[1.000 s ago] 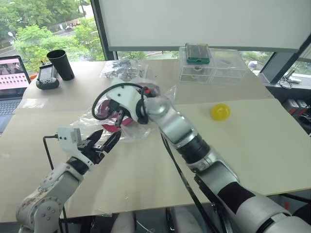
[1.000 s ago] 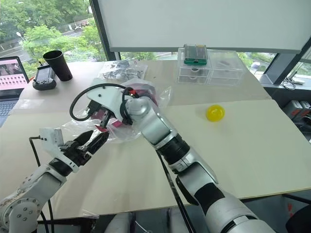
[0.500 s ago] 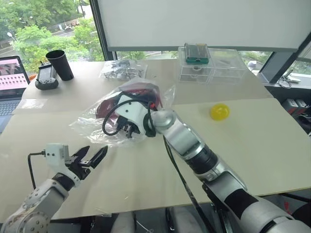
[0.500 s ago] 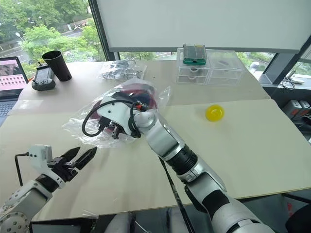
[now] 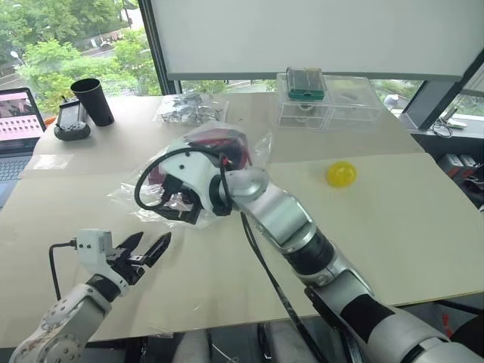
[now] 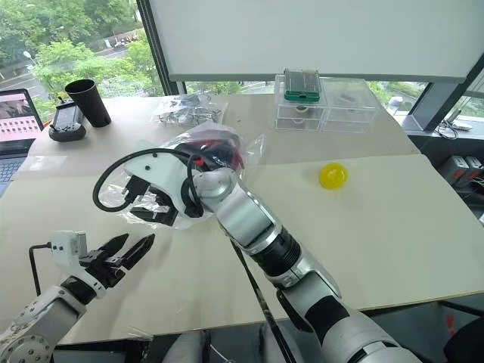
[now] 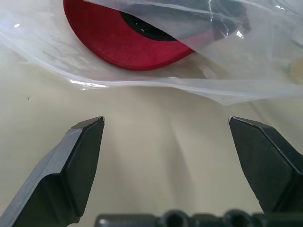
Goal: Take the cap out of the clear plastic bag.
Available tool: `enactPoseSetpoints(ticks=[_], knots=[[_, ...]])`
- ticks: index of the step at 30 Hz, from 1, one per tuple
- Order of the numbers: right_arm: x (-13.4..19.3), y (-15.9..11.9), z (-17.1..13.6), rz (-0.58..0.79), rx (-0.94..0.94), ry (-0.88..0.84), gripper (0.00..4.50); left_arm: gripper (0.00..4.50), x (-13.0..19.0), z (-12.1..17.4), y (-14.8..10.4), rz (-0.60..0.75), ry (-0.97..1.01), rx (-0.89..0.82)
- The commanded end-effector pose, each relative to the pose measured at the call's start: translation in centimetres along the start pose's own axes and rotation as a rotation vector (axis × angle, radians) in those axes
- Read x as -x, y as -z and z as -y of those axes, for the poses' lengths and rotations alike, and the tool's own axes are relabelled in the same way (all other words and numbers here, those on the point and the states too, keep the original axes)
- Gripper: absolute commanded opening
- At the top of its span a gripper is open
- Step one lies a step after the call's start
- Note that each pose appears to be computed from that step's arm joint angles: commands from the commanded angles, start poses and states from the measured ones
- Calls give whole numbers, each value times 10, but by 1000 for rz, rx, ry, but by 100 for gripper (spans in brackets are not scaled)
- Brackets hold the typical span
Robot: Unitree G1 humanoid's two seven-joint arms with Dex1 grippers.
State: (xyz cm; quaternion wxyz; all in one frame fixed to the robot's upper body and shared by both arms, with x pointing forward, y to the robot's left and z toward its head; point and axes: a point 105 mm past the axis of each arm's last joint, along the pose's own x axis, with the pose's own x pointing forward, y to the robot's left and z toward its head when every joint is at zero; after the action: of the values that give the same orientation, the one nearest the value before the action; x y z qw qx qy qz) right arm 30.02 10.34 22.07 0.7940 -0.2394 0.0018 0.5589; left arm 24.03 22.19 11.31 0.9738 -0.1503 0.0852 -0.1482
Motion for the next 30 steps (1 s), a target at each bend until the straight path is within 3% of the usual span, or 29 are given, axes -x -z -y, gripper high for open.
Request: enactPoseSetpoints(ticks=[1, 5, 9, 13, 22, 30], knots=[[-2, -8, 2, 25, 66, 36, 448, 450, 1, 5, -9, 35, 17, -28], [-16, 29, 13, -87, 256, 135, 448, 450, 2, 5, -12, 46, 13, -33], [-22, 44, 23, -108, 318, 210, 448, 450, 2, 4, -14, 55, 6, -38], [-24, 50, 23, -102, 340, 227, 341, 450, 3, 6, -14, 55, 8, -40], [-27, 56, 27, -128, 337, 263, 30, 450, -1, 14, -18, 65, 33, -48], [-27, 54, 31, -127, 337, 275, 30, 450, 0, 24, -23, 75, 85, -1]])
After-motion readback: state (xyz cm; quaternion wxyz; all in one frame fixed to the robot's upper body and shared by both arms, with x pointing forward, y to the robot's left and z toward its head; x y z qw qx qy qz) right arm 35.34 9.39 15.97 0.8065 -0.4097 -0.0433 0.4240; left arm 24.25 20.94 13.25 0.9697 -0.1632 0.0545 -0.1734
